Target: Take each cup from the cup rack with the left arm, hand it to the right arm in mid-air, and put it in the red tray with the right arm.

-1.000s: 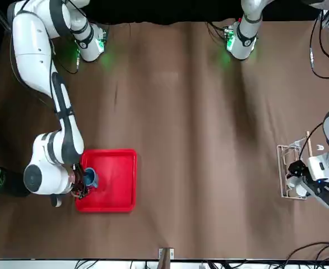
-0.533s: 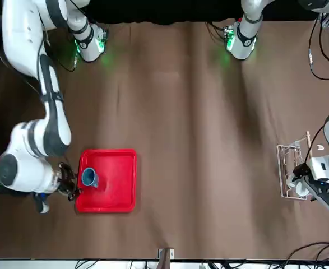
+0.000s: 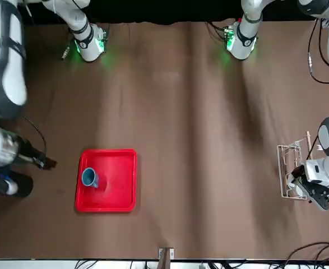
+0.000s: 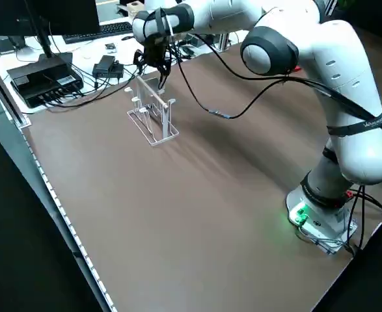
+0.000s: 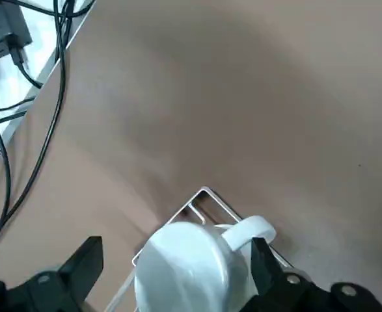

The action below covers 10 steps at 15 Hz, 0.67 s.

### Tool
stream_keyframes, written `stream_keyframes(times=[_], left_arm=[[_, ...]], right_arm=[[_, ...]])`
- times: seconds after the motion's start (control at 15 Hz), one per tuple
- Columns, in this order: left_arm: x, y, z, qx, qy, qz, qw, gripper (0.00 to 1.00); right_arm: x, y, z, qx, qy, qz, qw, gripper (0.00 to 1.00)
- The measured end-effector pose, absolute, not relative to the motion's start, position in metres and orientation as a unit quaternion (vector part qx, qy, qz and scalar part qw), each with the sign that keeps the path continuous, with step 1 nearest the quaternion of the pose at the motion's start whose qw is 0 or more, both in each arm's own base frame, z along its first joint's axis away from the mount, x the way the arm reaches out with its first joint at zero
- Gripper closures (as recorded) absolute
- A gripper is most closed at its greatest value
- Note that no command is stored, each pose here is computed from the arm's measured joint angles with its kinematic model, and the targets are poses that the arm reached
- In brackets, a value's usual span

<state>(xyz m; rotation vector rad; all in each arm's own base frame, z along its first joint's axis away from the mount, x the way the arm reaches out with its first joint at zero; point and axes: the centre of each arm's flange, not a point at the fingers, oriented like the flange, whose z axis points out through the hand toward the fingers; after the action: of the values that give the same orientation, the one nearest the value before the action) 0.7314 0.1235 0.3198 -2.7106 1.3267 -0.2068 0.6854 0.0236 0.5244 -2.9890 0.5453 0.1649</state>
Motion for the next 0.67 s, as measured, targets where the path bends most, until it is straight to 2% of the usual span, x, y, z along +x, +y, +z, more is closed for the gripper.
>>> stream_keyframes(times=[0.13,0.33,0.4,0.67], left_arm=[[0.731,0.124,0.318,-0.894,0.439,-0.067,0.059,0.00],[0.731,0.124,0.315,-0.890,0.447,-0.060,0.069,0.00],[0.731,0.124,0.315,-0.889,0.448,-0.059,0.072,0.00],[0.732,0.124,0.314,-0.888,0.450,-0.057,0.073,0.00]], right_arm=[[0.668,0.009,0.551,-0.989,0.123,0.060,0.053,0.26],[0.651,-0.009,0.590,-0.995,0.078,0.037,0.059,0.04],[0.645,-0.014,0.602,-0.995,0.068,0.031,0.060,0.00],[0.632,-0.024,0.623,-0.998,0.036,0.016,0.056,0.00]])
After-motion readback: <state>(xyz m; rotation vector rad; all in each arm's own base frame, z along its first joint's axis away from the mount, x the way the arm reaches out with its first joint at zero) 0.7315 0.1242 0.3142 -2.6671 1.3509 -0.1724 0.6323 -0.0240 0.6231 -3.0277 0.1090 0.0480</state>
